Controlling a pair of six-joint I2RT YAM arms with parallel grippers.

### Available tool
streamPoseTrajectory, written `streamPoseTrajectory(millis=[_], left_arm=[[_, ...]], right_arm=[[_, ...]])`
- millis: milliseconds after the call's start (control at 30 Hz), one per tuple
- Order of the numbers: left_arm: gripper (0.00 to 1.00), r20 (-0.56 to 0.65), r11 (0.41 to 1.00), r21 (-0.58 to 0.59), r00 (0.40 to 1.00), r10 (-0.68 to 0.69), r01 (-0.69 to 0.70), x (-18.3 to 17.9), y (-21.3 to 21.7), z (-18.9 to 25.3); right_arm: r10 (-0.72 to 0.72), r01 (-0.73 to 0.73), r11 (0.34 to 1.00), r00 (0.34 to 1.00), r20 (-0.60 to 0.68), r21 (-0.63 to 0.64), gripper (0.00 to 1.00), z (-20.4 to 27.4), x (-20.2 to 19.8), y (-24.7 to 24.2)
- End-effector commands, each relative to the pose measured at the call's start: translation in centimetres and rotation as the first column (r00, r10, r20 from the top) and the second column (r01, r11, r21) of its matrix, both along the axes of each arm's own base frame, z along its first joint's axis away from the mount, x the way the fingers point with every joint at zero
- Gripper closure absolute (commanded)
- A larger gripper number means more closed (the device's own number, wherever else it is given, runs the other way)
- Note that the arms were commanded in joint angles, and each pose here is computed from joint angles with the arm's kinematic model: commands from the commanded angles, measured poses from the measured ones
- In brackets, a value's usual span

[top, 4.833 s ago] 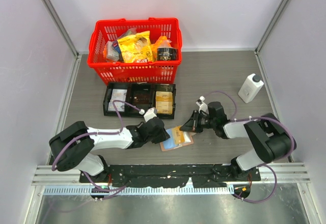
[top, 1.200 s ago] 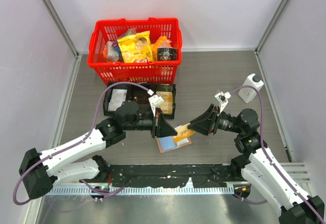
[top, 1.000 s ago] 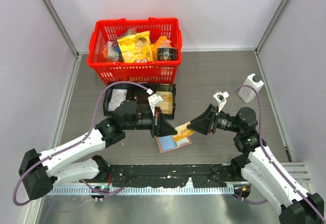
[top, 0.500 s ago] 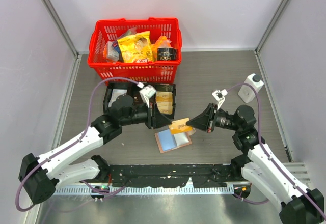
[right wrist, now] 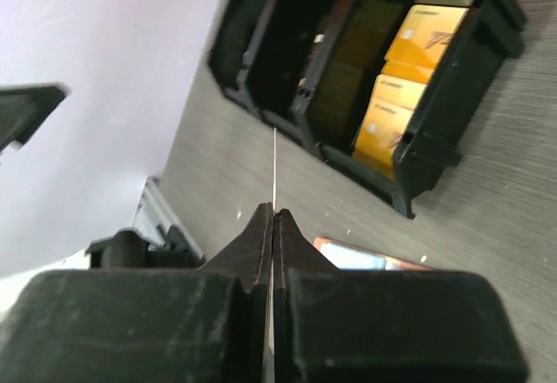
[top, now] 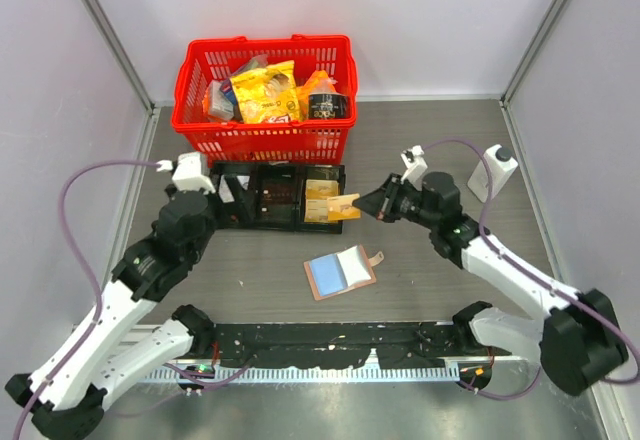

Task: Take the credit cards out of the card holder
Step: Place the credit card in the storage box.

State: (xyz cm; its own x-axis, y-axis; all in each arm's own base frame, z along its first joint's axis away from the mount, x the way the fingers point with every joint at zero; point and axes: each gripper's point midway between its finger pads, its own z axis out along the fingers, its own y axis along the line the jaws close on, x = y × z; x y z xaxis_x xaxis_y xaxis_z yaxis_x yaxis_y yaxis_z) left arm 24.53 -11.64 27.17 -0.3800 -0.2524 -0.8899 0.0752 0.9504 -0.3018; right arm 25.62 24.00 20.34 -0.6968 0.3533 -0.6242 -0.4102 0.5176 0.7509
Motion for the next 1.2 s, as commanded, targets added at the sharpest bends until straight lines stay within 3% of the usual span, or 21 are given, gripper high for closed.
streamPoseTrajectory(millis=[0, 300, 533, 600, 733, 800, 1000, 1167], left_arm=[[0.00, 0.063, 0.959, 0.140, 0.968, 0.242, -0.248, -0.7, 6.4, -0.6], [0.00, 0.079, 0.940, 0.124, 0.947, 0.310, -0.318, -1.4, 8.4, -0.5], [0.00, -0.008, 0.949, 0.030, 0.949, 0.314, -0.314, 0.1, 8.7, -1.8], [0.00, -0.023, 0.947, -0.007, 0.947, 0.321, -0.321, 0.5, 9.2, -2.1], [0.00, -0.026, 0.941, -0.006, 0.941, 0.339, -0.339, 0.4, 9.7, -2.0], [0.00, -0.014, 0.941, -0.011, 0.941, 0.338, -0.338, 0.4, 9.7, -1.8], [0.00, 0.037, 0.939, -0.001, 0.938, 0.344, -0.344, 0.0, 10.3, -1.0], [0.00, 0.080, 0.938, 0.002, 0.935, 0.346, -0.348, -0.4, 10.7, -0.2]], right_arm=[[-0.170, 0.171, 0.982, 0.985, 0.015, -0.077, 0.99, 0.3, 4.5, 1.2], [-0.249, 0.232, 0.938, 0.968, -0.035, -0.257, 0.99, -4.9, 8.6, 7.4], [-0.299, 0.259, 0.907, 0.951, -0.074, -0.332, 0.99, -8.1, 10.3, 8.9], [-0.331, 0.285, 0.888, 0.941, -0.071, -0.362, 0.92, -8.4, 10.3, 8.1], [-0.381, 0.341, 0.848, 0.924, -0.020, -0.405, 0.65, -7.3, 10.1, 5.9], [-0.392, 0.357, 0.831, 0.920, 0.007, -0.427, 0.56, -6.3, 9.6, 4.6], [-0.462, 0.495, 0.754, 0.867, 0.188, -0.432, 0.41, -0.4, 8.3, -1.1], [-0.567, 0.650, 0.598, 0.756, 0.326, -0.468, 0.32, 3.5, 7.1, -9.8]])
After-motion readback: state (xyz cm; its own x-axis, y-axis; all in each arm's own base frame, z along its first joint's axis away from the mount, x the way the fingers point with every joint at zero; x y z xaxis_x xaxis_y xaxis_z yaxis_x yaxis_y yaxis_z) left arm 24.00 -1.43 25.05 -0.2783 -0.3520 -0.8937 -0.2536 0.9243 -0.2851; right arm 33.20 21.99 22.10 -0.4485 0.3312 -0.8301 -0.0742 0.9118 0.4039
